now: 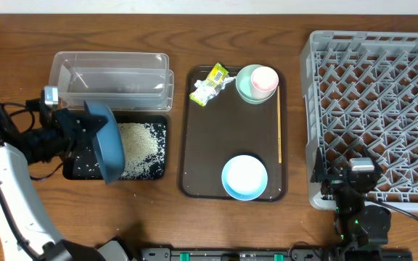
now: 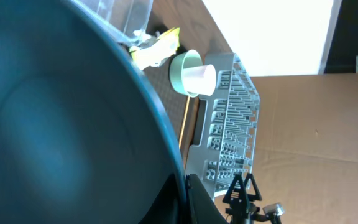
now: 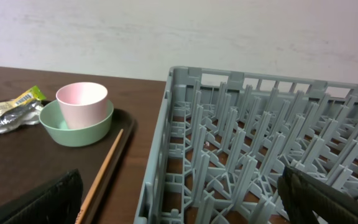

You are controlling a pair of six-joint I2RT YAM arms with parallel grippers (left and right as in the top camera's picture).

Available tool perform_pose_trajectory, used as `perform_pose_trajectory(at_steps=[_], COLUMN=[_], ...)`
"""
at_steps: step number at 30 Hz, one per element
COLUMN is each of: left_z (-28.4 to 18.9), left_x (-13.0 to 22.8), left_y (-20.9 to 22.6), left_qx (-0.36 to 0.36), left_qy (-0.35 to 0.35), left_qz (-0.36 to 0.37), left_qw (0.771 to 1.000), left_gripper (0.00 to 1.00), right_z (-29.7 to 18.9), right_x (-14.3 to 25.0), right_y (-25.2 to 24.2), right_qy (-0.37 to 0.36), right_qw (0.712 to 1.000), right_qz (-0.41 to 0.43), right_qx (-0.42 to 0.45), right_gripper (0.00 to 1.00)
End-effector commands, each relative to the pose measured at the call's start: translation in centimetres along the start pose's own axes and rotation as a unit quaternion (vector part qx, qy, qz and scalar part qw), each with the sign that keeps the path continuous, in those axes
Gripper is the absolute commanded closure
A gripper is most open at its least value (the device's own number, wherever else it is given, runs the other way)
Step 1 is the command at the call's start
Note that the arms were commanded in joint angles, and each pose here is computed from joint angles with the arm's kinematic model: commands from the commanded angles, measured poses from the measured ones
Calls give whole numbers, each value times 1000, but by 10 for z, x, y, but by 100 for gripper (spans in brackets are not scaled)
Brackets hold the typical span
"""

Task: Sort waste into correct bins and load items into the dishwasher rack
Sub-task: 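Tilt the blue plate over the black tray to dump the rice, then carry the empty blue plate back and lower it onto the brown tray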

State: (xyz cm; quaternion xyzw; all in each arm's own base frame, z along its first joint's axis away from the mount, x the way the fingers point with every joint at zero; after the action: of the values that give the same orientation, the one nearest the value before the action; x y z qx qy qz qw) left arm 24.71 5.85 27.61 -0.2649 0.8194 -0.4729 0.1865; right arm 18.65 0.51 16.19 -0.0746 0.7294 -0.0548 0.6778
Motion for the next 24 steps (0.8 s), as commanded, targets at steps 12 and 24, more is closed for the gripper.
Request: perform_pose_trajectory(at_steps=[12,24], left_z=[4,58], left_x=[51,105], left_y=[-69,-132], left_qx=[-49,-63], left_qy=[-67,-86], left_qz=[108,276], left_qw=[991,955], left_gripper=[93,94], right_z=[0,0], right_x=[1,1], right_y=[0,0], right_qy=[0,0], right_qw=[1000,1000], right_qz=[-4,-4], right_qx=[-2,-2], right_gripper=[1,1])
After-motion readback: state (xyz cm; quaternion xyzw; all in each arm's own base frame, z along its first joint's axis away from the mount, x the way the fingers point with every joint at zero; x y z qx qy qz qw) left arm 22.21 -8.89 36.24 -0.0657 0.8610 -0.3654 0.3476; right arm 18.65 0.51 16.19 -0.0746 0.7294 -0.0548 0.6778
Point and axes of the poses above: each gripper's point midway between its finger pads, its own z axis out along the fingers, its own y axis along the line the jaws close on, x = y × z, the point moved 6 cm from there along -z, back along the fingers, and after that the axes turned 7 degrees about -z, right-handed, at the moved point
